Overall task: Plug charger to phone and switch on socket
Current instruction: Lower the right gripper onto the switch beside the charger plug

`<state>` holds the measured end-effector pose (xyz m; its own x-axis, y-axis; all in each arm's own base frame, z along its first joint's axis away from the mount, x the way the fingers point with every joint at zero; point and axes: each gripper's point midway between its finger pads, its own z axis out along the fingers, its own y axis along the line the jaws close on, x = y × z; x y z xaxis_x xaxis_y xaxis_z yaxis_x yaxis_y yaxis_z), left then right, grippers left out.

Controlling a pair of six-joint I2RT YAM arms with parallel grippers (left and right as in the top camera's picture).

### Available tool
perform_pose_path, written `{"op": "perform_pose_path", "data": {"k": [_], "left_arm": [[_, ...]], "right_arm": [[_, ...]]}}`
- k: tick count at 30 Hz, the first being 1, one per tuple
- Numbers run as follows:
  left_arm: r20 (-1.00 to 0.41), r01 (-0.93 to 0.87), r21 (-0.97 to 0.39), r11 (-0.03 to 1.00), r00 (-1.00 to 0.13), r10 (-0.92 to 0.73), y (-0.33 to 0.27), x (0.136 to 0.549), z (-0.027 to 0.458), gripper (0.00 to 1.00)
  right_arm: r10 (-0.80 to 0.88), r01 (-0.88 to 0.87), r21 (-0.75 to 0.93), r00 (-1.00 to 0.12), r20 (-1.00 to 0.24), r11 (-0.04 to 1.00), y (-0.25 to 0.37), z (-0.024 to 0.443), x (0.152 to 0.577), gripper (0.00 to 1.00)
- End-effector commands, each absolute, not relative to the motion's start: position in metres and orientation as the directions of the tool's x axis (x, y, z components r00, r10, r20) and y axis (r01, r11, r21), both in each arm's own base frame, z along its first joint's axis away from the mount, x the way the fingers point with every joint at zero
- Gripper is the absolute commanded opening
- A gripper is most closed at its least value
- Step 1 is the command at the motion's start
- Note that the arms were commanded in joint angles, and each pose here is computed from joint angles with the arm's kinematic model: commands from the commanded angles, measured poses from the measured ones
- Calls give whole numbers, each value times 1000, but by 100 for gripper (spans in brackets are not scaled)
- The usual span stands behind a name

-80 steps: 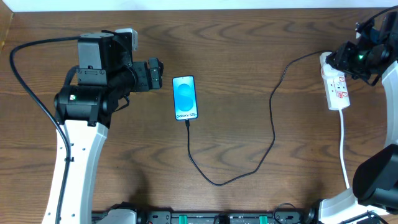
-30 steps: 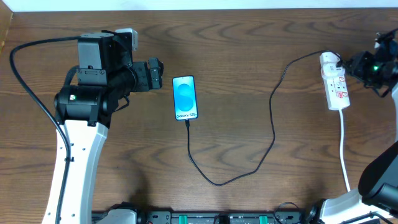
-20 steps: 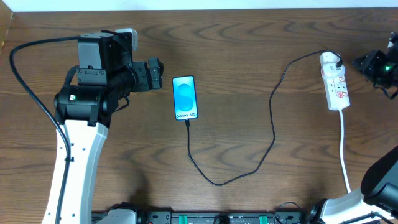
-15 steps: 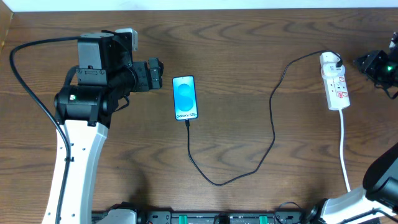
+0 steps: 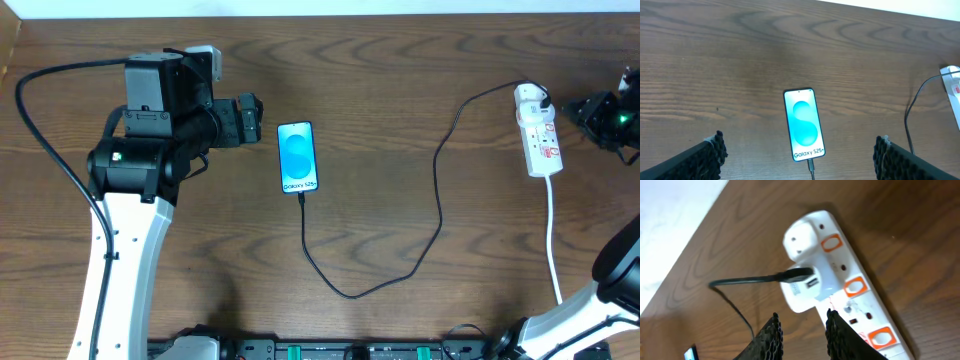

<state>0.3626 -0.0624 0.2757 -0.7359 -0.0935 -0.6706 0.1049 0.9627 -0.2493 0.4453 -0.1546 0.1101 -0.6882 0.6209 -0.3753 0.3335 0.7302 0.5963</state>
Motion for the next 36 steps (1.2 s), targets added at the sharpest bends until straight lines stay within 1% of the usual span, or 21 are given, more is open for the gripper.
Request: {"op": "perform_pose_path", "data": {"k": [1,13,26,32,36], "left_arm": [[-675,95,-248,964,-731,-101,-60,362,279,95],[-675,95,-248,964,-731,-101,-60,362,279,95],[-675,95,-248,964,-731,-102,-60,362,279,95],[-675,95,-248,964,-731,-101,-60,362,279,95],[-675,95,-248,964,-731,-101,-60,362,279,95]], "right_arm": [[637,342,622,-690,-343,704,-155,101,444,28],[632,349,616,-703,-327,706,-155,89,444,29],[610,332,599,-713,-347,729,-156,87,444,29],[605,341,578,-713,-354,741,-159,85,443,21],[602,341,575,-714,-356,744,-160,85,443,9]]}}
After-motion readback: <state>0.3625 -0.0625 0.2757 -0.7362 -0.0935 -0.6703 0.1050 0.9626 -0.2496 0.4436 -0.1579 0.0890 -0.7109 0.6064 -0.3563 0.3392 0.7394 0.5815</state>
